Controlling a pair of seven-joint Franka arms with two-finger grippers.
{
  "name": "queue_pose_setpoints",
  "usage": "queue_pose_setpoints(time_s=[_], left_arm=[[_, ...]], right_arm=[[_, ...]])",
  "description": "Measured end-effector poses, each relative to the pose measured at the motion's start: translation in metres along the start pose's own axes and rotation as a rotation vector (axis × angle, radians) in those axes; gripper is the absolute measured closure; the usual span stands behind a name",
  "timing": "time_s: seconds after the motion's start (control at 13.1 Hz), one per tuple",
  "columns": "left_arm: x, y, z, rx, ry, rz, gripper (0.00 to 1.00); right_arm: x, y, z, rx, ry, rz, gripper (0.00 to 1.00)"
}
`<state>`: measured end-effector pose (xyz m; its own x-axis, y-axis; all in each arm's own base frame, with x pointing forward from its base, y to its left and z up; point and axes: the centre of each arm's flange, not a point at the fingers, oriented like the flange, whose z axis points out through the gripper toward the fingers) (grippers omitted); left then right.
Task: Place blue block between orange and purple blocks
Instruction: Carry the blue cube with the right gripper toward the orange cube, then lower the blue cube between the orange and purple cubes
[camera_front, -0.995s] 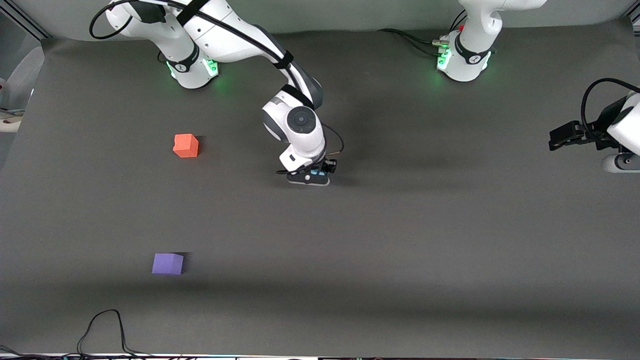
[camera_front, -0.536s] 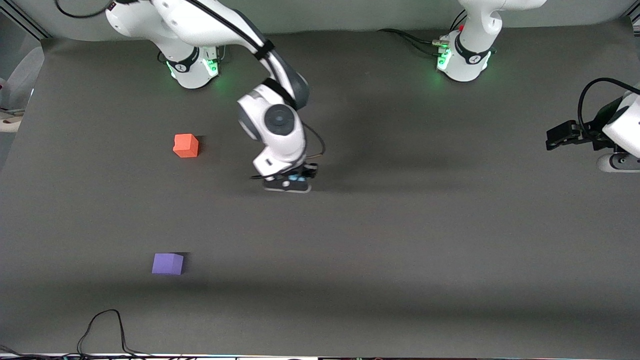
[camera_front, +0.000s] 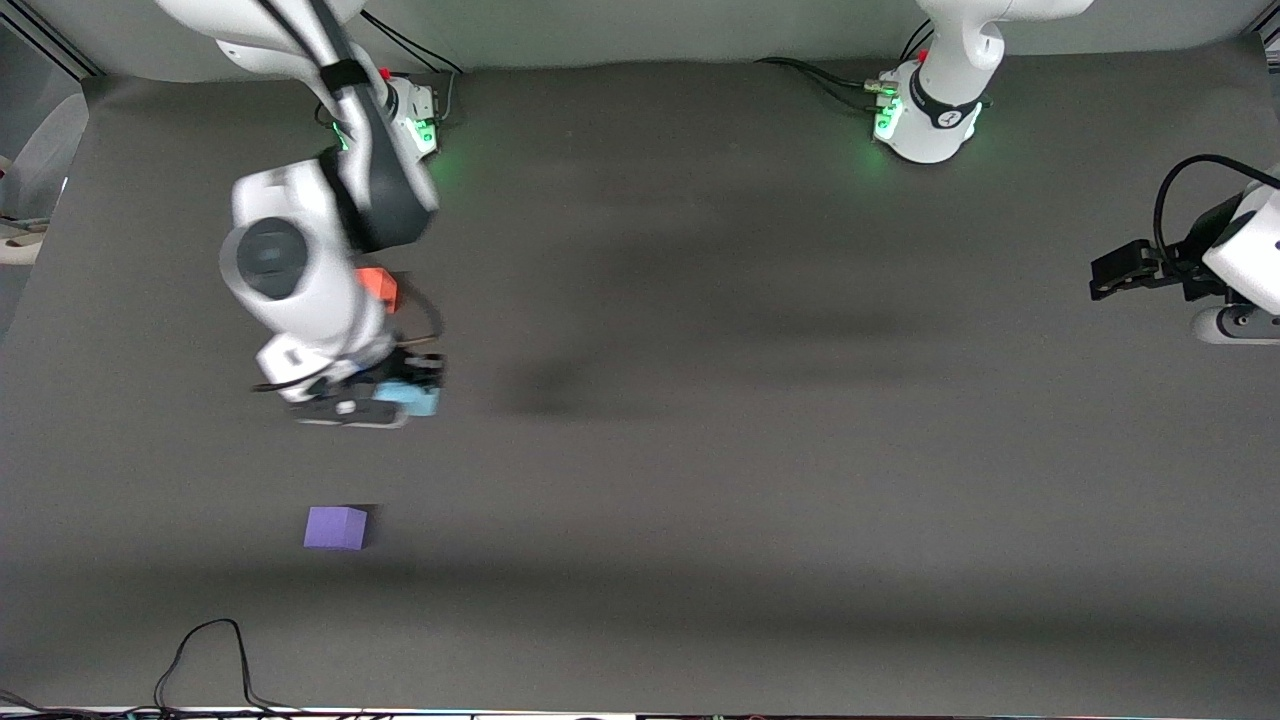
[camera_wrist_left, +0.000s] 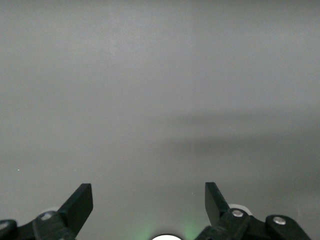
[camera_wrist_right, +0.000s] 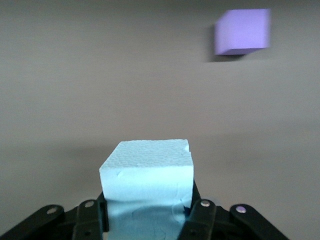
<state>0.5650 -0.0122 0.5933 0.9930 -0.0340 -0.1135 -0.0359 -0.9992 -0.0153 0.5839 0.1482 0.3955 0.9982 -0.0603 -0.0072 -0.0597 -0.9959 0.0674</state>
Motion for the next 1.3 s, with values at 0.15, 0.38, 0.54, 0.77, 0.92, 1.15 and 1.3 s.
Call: queue_pose_setpoints(time_s=[0.15,0.38,0.54,0.77,0.92,1.15,1.3], left_arm=[[0.000,0.000,0.000,0.000,0.000,0.001,0.00],[0.000,0.001,0.001,0.000,-0.001,0.002,0.00],[0.000,0.001,0.001,0.000,-0.001,0.004,0.00],[0.000,0.002,0.001,0.000,-0.001,0.007,0.00],[0.000,0.002,0.001,0.000,-0.001,0.008,0.00],[0.000,0.003,0.001,-0.001,-0.001,0.009,0.00],[0.000,0.003,0.001,-0.001,-0.001,0.009,0.00]], right_arm=[[0.004,0.086,0.030,0.059,0.001,-0.034,0.44],[-0.007,0.154,0.093,0.098,-0.011,-0.063,0.44],[-0.013,0.161,0.134,0.097,-0.025,-0.075,0.44],[-0.015,0.146,0.165,0.090,-0.055,-0.080,0.44],[-0.017,0.133,0.175,0.089,-0.063,-0.086,0.44],[-0.016,0.124,0.185,0.068,-0.049,-0.102,0.44],[-0.016,0.121,0.193,0.066,-0.050,-0.095,0.44]])
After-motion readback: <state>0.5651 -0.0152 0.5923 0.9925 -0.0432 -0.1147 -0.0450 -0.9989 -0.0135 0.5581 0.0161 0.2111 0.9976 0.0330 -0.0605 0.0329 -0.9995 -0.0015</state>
